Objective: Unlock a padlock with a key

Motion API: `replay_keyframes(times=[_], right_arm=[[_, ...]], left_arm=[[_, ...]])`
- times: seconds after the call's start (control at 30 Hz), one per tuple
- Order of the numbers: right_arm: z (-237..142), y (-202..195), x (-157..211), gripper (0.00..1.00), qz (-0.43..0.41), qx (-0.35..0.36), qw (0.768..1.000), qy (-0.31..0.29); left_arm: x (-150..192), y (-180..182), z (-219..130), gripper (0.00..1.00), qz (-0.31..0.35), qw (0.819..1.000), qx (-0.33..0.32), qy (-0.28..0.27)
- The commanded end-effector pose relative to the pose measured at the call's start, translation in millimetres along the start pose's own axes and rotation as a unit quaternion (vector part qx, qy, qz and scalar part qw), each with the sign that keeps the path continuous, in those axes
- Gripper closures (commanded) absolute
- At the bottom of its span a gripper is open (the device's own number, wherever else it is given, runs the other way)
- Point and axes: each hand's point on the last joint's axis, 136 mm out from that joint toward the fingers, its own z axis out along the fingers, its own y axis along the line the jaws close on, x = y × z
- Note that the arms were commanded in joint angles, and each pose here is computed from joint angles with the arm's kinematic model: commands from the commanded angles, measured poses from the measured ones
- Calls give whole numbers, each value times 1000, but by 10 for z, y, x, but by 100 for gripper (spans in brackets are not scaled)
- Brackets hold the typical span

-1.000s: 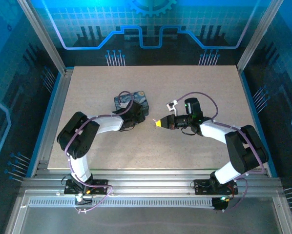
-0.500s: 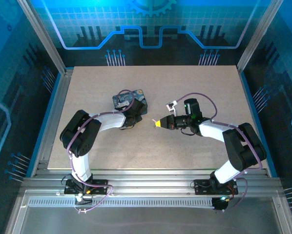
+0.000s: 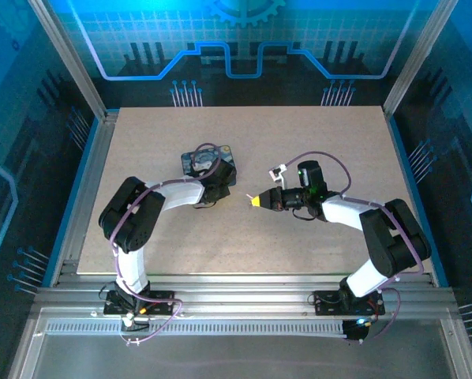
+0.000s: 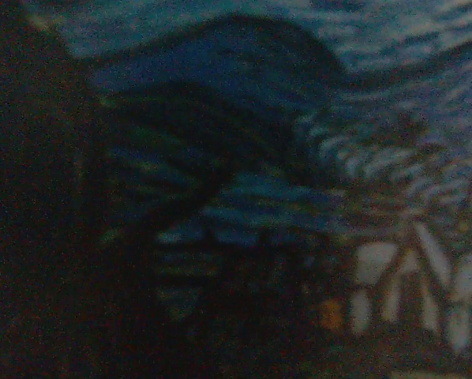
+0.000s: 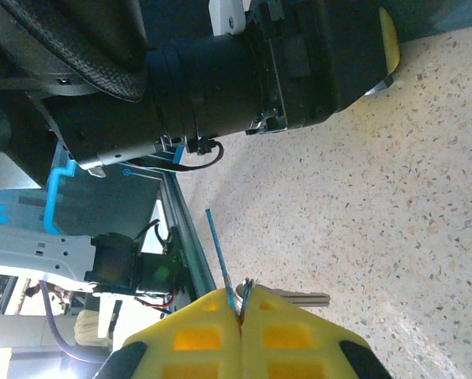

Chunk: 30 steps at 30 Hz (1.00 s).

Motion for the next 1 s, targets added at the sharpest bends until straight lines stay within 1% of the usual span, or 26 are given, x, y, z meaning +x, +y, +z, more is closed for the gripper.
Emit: replay_keyframes(times=[0.0, 0.1, 0.17, 0.3, 0.37, 0.47, 0.6, 0.7, 0.77, 0.87, 0.97], right_arm=[[-15, 47, 41, 100, -7, -6, 1000, 5], [-29, 77, 58, 100, -16, -5, 1000, 12], [-51, 96, 73, 100, -19, -1, 1000, 18], [-113, 204, 59, 100, -38, -2, 999, 23], [-150, 265, 42, 100, -46, -5, 999, 21], [-209, 386, 6, 100, -62, -8, 998, 18], [-284, 543, -36, 100, -87, -7, 996, 13], [-342, 652, -40, 100, -113, -10, 993, 6], [-367, 682, -31, 100, -128, -6, 992, 7], [-378, 649, -47, 100, -134, 5, 991, 11], [-387, 599, -122, 100, -124, 6, 992, 9]], left_arm=[[-38, -280, -230, 96, 30, 997, 63, 31], [5, -487, -451, 100, 25, 988, 125, 83], [3, -588, -612, 100, 13, 979, 166, 119], [-29, -726, -923, 100, -30, 952, 247, 179], [-73, -774, -1072, 100, -48, 939, 279, 196], [-147, -855, -1294, 100, -62, 922, 320, 208], [-205, -980, -1531, 100, -100, 890, 379, 234], [-234, -1074, -1655, 100, -129, 863, 416, 254], [-251, -1121, -1720, 100, -142, 849, 433, 266], [-266, -1160, -1792, 100, -149, 839, 446, 273], [-278, -1163, -1836, 100, -150, 836, 451, 275]])
